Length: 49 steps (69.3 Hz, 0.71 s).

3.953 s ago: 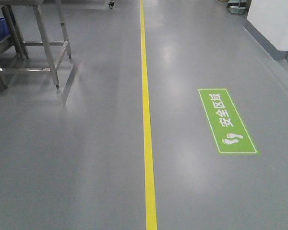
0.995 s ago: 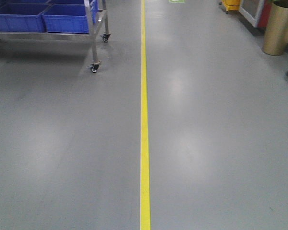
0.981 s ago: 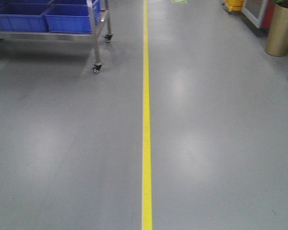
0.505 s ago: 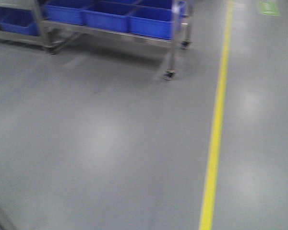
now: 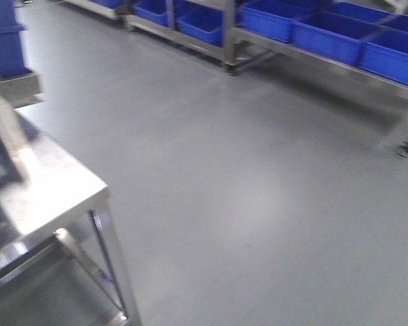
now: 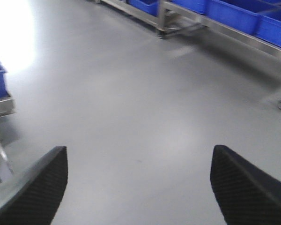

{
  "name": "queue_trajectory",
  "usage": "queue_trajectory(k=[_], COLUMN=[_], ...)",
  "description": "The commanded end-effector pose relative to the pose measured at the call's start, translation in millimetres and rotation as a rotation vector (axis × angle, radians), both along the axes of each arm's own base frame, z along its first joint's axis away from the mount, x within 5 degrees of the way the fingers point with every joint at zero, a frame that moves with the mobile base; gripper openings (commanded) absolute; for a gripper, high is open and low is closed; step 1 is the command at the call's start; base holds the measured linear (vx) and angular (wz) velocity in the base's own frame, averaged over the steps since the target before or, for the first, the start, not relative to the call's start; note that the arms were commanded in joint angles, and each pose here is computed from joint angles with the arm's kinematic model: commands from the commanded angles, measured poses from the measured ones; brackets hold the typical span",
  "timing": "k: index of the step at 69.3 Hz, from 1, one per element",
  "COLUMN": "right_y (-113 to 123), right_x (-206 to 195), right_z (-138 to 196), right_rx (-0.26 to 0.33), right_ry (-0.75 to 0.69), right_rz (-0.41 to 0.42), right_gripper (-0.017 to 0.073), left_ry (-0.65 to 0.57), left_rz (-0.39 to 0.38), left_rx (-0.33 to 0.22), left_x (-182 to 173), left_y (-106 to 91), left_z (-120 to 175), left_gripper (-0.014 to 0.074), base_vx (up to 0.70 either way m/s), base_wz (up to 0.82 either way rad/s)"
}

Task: Move and align brake pads A on conveyor
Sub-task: 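Turn the base toward the steel table holding two brake pads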

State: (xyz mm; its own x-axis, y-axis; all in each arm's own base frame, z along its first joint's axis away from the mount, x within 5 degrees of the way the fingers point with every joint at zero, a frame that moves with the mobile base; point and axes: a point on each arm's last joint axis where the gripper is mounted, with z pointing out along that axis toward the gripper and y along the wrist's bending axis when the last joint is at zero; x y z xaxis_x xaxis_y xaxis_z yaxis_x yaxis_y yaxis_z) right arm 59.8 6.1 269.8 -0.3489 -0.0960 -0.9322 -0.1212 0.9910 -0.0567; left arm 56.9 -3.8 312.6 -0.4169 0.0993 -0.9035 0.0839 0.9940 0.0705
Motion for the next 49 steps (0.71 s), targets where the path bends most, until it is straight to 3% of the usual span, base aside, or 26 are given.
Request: queue_trajectory(k=[1, 49], right_y=[-0.3, -0.3], right_x=[2.2, 2.2], right_z=[13.5, 13.5], right_rx=[-0.007, -0.007], right_ry=[-0.085, -0.085], right_rz=[-0.002, -0.002], right_gripper=[0.0589, 0.0589], left_ry=[-0.082, -0.082], left_rz=[-0.008, -0.008], left_rx=[-0.013, -0.013], left_x=[2.3, 2.3], left_y=[-0.9, -0.9], left_z=[13.0, 13.0], left_gripper=[0.0554, 0.0554], base_vx=[0.27, 0.26], base_wz=[0.84, 0.67])
